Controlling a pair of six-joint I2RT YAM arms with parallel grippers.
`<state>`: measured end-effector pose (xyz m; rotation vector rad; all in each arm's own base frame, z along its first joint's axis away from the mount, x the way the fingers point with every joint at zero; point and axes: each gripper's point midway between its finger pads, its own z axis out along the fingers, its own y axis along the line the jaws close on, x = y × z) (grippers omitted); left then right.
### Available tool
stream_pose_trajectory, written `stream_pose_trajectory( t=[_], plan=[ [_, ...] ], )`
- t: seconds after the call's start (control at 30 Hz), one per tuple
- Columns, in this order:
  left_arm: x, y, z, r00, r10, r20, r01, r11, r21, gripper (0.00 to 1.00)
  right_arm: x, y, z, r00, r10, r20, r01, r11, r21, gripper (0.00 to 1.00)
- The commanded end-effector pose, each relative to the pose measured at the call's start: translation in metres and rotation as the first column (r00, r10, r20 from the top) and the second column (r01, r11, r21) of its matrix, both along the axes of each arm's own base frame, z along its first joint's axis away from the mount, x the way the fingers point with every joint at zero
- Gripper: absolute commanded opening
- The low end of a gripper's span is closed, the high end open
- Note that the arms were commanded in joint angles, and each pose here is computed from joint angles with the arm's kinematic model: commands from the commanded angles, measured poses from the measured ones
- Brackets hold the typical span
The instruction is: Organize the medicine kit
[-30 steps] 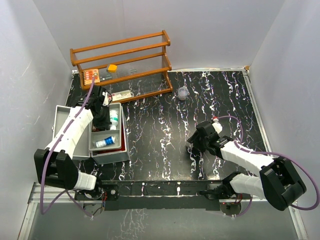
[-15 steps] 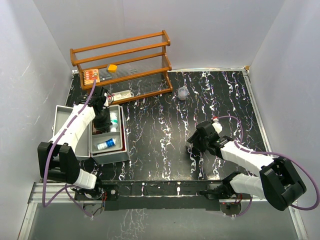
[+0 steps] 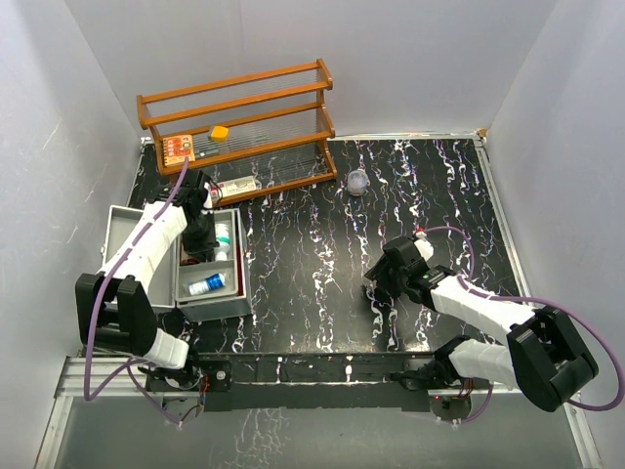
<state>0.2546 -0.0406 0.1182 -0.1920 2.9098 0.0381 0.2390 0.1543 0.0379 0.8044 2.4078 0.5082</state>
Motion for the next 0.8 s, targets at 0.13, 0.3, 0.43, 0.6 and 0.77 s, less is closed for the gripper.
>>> stream_pose_trajectory(
  t=[0.13, 0.3, 0.43, 0.6, 0.77],
  plan=[
    [0.008, -0.003, -0.007, 1.0, 0.004, 0.002, -0.004, 1.0, -0.024, 0.0, 0.014, 0.006, 0.016, 0.998, -0.015, 0.066, 0.013, 0.999, 0.04, 0.41],
    [0.012, 0.004, -0.012, 0.999, 0.029, 0.015, -0.029, 0.999, 0.019, 0.0, 0.013, 0.006, 0.015, 0.998, -0.015, 0.065, 0.013, 0.999, 0.04, 0.41],
    [0.012, 0.013, -0.015, 0.998, 0.054, 0.01, -0.055, 0.996, 0.069, 0.0, 0.014, 0.005, 0.015, 0.998, -0.016, 0.065, 0.013, 0.999, 0.037, 0.41],
    [0.015, 0.013, -0.011, 0.997, 0.065, 0.048, -0.068, 0.995, 0.067, 0.0, 0.014, 0.006, 0.015, 0.998, -0.016, 0.065, 0.014, 0.999, 0.038, 0.41],
    [0.015, 0.013, -0.003, 0.995, 0.066, 0.079, -0.071, 0.996, 0.057, 0.0, 0.015, 0.007, 0.015, 0.998, -0.013, 0.064, 0.011, 0.999, 0.042, 0.41]
  ],
)
